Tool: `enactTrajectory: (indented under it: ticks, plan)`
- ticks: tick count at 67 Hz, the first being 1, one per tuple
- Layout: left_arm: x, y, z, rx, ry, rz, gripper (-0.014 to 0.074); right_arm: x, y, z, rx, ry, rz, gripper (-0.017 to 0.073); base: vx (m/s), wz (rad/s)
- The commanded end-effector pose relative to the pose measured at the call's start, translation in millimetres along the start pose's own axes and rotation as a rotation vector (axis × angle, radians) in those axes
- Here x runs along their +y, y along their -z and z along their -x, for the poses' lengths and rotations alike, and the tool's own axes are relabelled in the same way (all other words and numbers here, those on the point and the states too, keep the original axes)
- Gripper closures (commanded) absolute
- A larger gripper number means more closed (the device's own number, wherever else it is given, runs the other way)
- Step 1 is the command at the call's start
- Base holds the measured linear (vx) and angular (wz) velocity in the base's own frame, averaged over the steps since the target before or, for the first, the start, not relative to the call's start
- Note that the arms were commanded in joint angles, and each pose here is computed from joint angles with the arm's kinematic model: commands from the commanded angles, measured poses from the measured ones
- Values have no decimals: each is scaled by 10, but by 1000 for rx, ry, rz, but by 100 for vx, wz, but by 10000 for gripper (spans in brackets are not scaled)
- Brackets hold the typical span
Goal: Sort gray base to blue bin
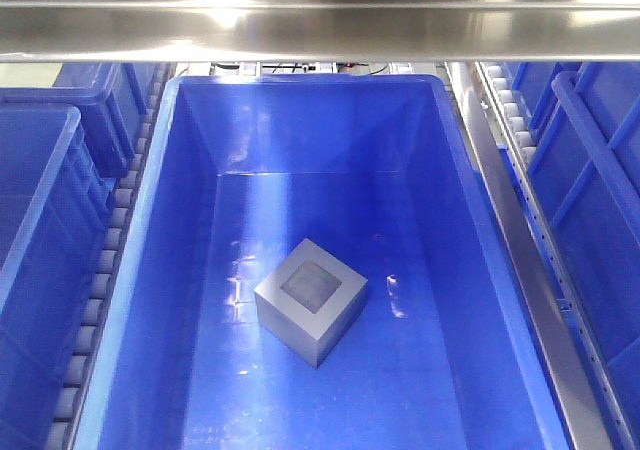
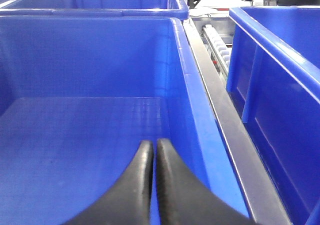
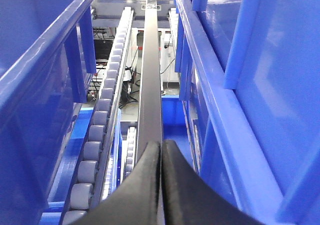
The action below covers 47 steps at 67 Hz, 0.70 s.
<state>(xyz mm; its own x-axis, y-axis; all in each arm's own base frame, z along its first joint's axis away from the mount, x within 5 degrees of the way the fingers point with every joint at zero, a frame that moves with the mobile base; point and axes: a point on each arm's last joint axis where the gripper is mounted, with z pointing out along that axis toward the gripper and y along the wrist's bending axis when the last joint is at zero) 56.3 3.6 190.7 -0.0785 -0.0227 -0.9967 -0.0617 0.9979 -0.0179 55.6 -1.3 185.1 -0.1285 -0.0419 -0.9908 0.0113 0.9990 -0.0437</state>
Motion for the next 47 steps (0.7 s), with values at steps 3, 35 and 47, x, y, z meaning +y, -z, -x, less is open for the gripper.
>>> enactTrajectory:
  ticks: [3, 35, 47]
  plan:
    - [-3, 24, 112, -99, 8, -2, 601, 1, 4, 56, -78, 21, 0, 564, 0, 0]
    - [-3, 24, 112, -99, 8, -2, 601, 1, 4, 56, -78, 21, 0, 564, 0, 0]
    - [-3, 24, 112, -99, 8, -2, 601, 1, 4, 56, -78, 21, 0, 564, 0, 0]
